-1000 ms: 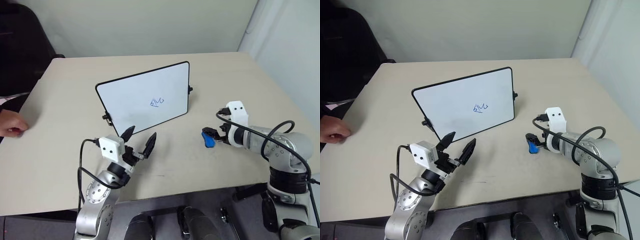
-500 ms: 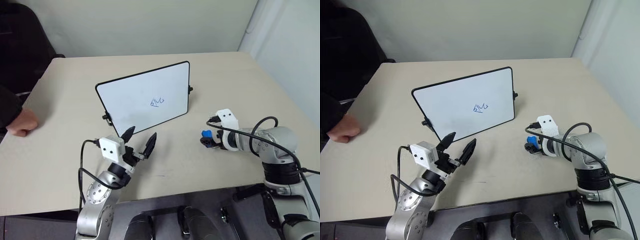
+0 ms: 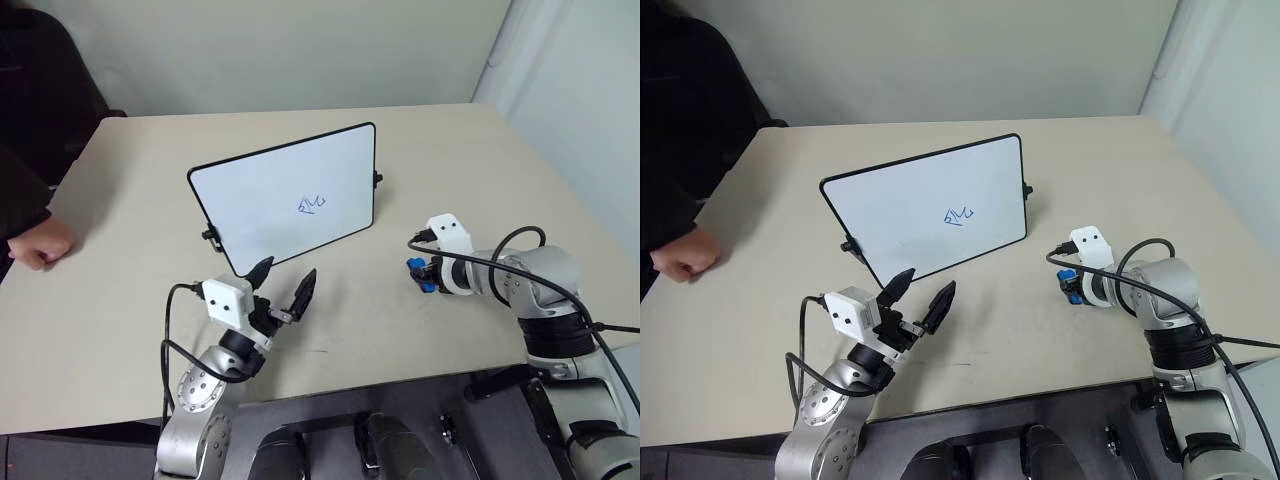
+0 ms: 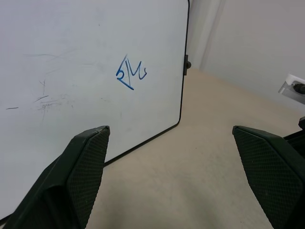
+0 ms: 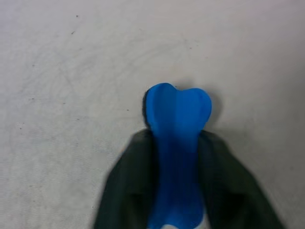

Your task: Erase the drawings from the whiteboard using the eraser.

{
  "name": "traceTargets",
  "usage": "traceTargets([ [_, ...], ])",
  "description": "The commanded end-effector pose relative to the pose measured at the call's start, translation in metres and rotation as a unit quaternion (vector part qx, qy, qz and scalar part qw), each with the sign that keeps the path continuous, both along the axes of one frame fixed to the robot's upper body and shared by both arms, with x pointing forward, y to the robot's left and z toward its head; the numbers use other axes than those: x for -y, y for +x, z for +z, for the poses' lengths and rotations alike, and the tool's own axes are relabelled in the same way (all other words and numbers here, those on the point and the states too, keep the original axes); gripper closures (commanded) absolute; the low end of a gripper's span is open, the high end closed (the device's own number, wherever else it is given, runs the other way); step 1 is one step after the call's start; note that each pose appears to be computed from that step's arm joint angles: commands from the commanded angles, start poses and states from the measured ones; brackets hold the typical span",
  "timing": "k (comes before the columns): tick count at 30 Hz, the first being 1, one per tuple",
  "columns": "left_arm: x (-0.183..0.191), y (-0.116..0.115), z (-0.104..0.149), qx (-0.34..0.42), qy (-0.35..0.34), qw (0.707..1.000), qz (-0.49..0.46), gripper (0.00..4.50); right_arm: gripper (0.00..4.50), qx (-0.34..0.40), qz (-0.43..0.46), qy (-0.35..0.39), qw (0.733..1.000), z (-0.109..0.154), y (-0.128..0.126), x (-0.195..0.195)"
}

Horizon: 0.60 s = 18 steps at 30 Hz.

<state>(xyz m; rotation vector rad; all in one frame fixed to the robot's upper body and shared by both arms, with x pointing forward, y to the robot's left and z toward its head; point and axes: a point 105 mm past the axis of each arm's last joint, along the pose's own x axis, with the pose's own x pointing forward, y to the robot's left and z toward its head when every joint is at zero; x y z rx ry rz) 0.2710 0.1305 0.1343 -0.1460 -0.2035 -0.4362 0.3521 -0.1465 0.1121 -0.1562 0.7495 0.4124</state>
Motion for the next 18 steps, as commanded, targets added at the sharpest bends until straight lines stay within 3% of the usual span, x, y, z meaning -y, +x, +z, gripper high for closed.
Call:
traceTargets([
  [1, 0.003, -0.004, 0.014, 0.031, -0.002, 1.0, -0.002, 0.0, 3.33, -0.004, 0.013, -0.002, 1.0, -0.001, -0.001, -0.003],
  [10, 0.003, -0.002, 0.013, 0.03, -0.002, 1.0, -0.002, 0.0, 3.33, -0.01, 0.029, 0.006, 1.0, -0.002, -0.005, -0.008],
  [14, 0.003, -0.001, 0.013, 0.031, -0.003, 1.0, -0.002, 0.0, 4.06, 0.004, 0.029, 0.028, 0.999, 0.005, -0.004, -0.009],
  [18, 0.003, -0.001, 0.014, 0.031, -0.002, 1.0, -0.002, 0.0, 4.13, 0.067, 0.056, 0.092, 0.992, 0.036, -0.002, -0.023],
])
